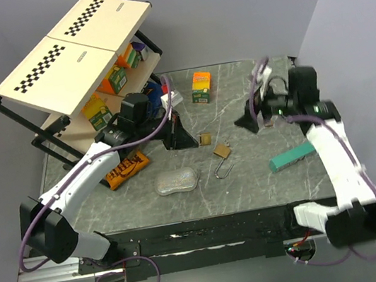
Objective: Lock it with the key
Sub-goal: Place the lock at the center of the board.
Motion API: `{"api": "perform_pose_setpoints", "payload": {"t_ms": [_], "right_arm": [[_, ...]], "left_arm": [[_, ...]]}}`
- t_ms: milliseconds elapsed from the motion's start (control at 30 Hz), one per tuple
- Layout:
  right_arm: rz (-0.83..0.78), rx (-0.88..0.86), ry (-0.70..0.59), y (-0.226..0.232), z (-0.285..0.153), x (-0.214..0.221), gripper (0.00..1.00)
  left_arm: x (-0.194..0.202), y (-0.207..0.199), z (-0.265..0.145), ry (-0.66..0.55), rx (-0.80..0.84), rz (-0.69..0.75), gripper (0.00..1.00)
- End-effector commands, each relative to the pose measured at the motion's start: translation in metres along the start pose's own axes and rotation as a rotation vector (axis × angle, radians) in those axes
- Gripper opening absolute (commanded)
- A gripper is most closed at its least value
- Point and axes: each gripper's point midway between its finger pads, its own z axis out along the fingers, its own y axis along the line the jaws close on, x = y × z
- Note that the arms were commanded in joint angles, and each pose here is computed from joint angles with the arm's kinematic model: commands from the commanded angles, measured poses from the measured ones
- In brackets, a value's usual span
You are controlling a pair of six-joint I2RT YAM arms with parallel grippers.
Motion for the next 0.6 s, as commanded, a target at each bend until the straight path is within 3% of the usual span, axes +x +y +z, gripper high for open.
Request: {"api": "perform_pose_setpoints", "payload": {"t_ms": [0, 133, 400, 567], "right_arm": [[-0.408, -0.121, -0.128, 0.067, -0.011, -0.013, 0.99], [-0.596, -0.164, -0.181, 0.108, -0.015, -0.015, 0.99], [-0.821, -0.199, -0.191, 0.132, -0.006, -0.013, 0.97], [-0.889, -0.238, -0.165, 0.143, 0.0, -0.006, 0.83]], "left_arm": [[-0.02, -0.013, 0.001, -0.053, 0.023, -0.091, 0.01], [-0.015, -0.016, 0.007, -0.036, 0.01, -0.101, 0.01], [-0.003, -0.027, 0.026, 0.004, 0.004, -0.109, 0.01], [-0.005, -0.028, 0.031, 0.004, 0.007, -0.126, 0.01]]}}
